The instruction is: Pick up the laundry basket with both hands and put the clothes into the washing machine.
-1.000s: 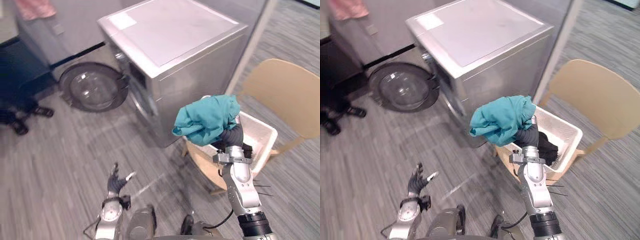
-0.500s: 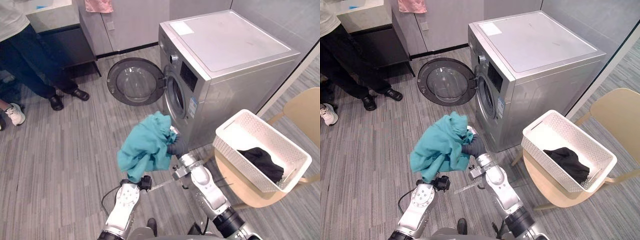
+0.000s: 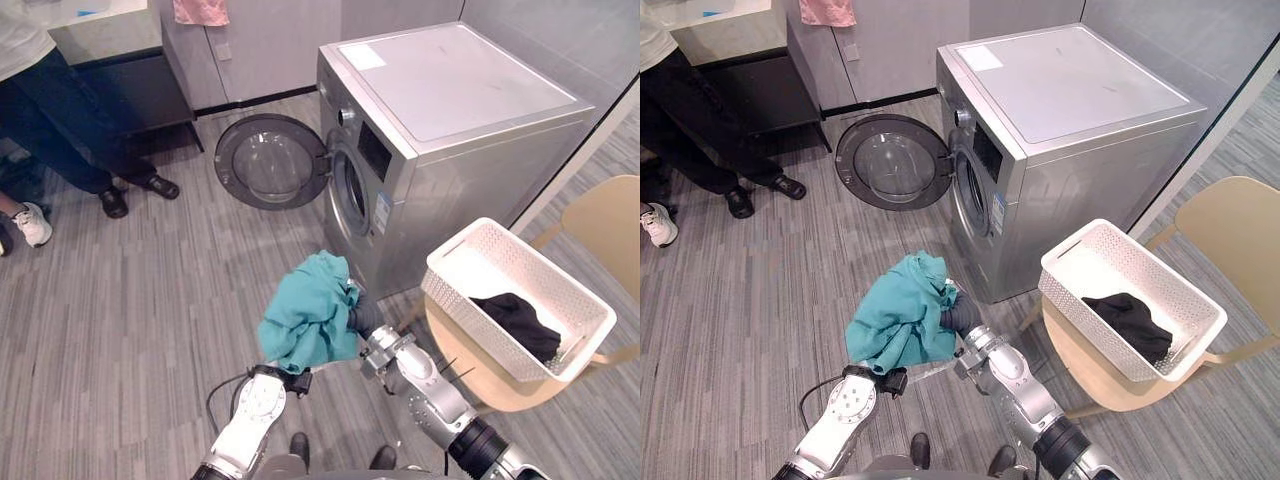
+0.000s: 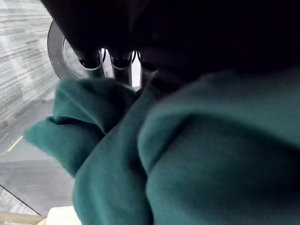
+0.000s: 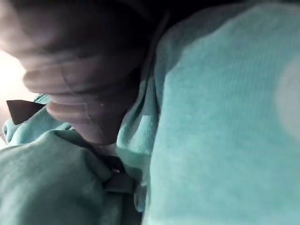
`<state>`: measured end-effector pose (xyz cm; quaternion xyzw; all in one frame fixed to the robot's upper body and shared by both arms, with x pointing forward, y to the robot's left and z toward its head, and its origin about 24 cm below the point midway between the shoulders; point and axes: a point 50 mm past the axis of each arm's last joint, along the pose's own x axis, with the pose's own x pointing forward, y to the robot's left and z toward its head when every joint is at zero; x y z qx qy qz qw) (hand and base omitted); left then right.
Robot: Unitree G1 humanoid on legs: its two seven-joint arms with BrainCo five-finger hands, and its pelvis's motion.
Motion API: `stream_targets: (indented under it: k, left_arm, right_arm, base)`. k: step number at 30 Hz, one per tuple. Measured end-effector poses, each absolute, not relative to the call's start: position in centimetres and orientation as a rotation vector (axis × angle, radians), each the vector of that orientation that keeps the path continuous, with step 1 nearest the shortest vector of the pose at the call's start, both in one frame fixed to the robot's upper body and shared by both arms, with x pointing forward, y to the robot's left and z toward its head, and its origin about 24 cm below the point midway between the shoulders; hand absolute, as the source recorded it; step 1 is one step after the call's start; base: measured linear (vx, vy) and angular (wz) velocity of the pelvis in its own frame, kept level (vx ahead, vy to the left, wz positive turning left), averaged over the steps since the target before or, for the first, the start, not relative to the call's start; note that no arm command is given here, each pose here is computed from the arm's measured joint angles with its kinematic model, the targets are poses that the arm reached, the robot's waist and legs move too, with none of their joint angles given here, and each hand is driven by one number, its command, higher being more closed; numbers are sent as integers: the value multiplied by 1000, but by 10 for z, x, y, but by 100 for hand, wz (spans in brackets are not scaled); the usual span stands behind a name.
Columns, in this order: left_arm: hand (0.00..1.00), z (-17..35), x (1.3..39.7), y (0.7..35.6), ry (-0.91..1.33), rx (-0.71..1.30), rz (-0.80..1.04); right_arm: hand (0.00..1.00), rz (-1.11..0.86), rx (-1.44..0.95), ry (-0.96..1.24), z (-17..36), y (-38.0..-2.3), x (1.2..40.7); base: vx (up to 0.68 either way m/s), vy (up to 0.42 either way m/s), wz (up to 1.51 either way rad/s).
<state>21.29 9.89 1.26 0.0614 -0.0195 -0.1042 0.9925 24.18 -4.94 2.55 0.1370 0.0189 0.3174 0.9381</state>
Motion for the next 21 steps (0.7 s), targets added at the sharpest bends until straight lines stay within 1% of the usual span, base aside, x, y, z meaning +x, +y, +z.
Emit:
stream_targets:
  k: [3,4,11,16,21]
  left_arm:
    - [100,8,213,102,-14,132,-200]
    - [100,6,213,102,-2,134,-203]
    - [100,-2,213,108,36,140,-210]
    - [100,-15,204,115,101,141,-197]
    - [100,-32,192,118,182,127,-169]
  right_arm:
    - [100,642,276,59,21,-47,243]
    - [0,640,274,71,18,-47,243]
    - [0,668,212,104,10,-46,244]
    - [0,679,65,115,-1,-46,240]
    - [0,562,22,163,-17,-54,230]
  base:
    - [4,-12,-6]
    - [0,0,0]
    - [33,11,-2]
    - [-5,3,-10]
    - [1,2,-1]
